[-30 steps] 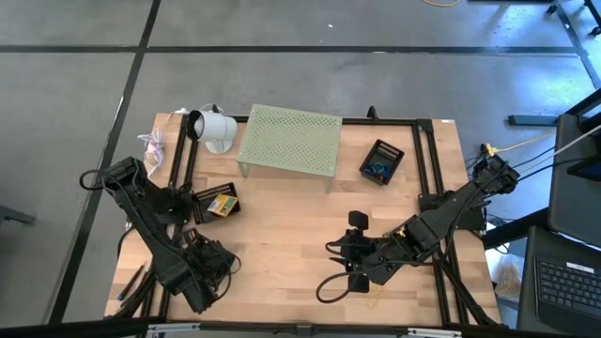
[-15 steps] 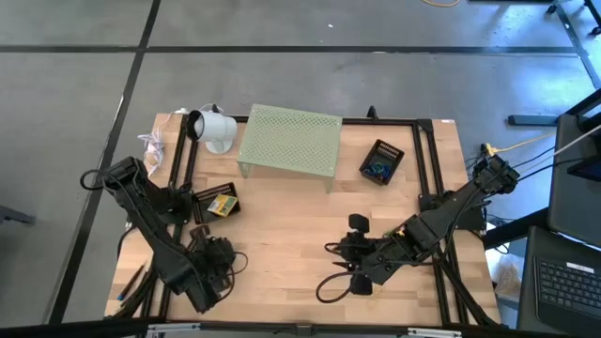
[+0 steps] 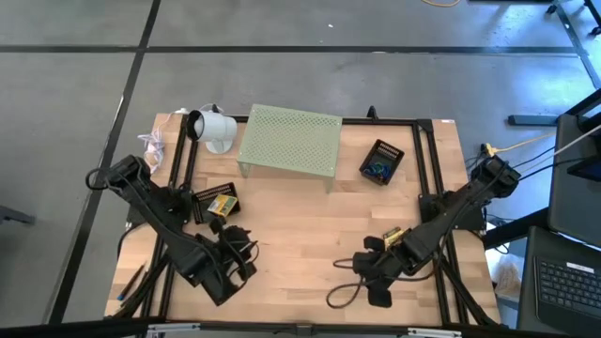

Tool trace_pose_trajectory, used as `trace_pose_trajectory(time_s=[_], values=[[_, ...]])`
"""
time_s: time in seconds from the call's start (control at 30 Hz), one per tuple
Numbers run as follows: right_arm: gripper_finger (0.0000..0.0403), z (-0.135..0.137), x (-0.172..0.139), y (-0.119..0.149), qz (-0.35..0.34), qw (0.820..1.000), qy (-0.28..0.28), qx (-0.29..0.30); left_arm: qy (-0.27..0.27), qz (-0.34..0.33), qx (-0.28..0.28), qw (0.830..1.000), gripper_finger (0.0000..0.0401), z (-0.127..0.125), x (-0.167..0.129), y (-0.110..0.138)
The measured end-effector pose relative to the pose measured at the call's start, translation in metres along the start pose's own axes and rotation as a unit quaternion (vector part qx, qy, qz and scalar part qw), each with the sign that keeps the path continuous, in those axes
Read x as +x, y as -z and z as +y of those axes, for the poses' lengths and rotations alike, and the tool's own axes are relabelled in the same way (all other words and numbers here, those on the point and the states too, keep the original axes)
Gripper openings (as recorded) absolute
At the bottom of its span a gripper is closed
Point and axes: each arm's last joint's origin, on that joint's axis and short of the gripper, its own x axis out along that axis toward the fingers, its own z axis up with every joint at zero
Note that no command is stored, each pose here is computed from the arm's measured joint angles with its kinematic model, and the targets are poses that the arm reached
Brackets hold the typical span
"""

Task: Pick & Place Office Desk Supplies
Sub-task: Put the yellow rubber band into the bottom left black bin

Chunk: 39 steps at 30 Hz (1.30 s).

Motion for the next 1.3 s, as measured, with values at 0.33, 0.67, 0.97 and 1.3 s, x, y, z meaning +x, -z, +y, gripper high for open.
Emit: trace_pose_trajectory(time_s=[0.33, 0.67, 0.97, 1.3], values=[[0.0155, 0.001, 0.040, 0.033, -0.011, 0.993, -0.020, -0.114, -0.014, -0.013, -0.002, 1.000, 0.0149, 0.002, 0.007, -0.007], [0.0155, -0.003, 0.079, 0.046, 0.032, 0.988, 0.031, -0.147, -0.013, -0.014, -0.003, 1.000, 0.0148, 0.002, 0.007, -0.007], [0.0103, -0.005, 0.085, 0.045, -0.007, 0.982, 0.080, -0.169, -0.012, -0.021, -0.006, 1.000, 0.0147, 0.001, 0.007, -0.007], [0.0009, -0.004, 0.085, 0.043, -0.031, 0.981, 0.092, -0.171, -0.010, -0.021, -0.007, 1.000, 0.0146, 0.000, 0.007, -0.007]])
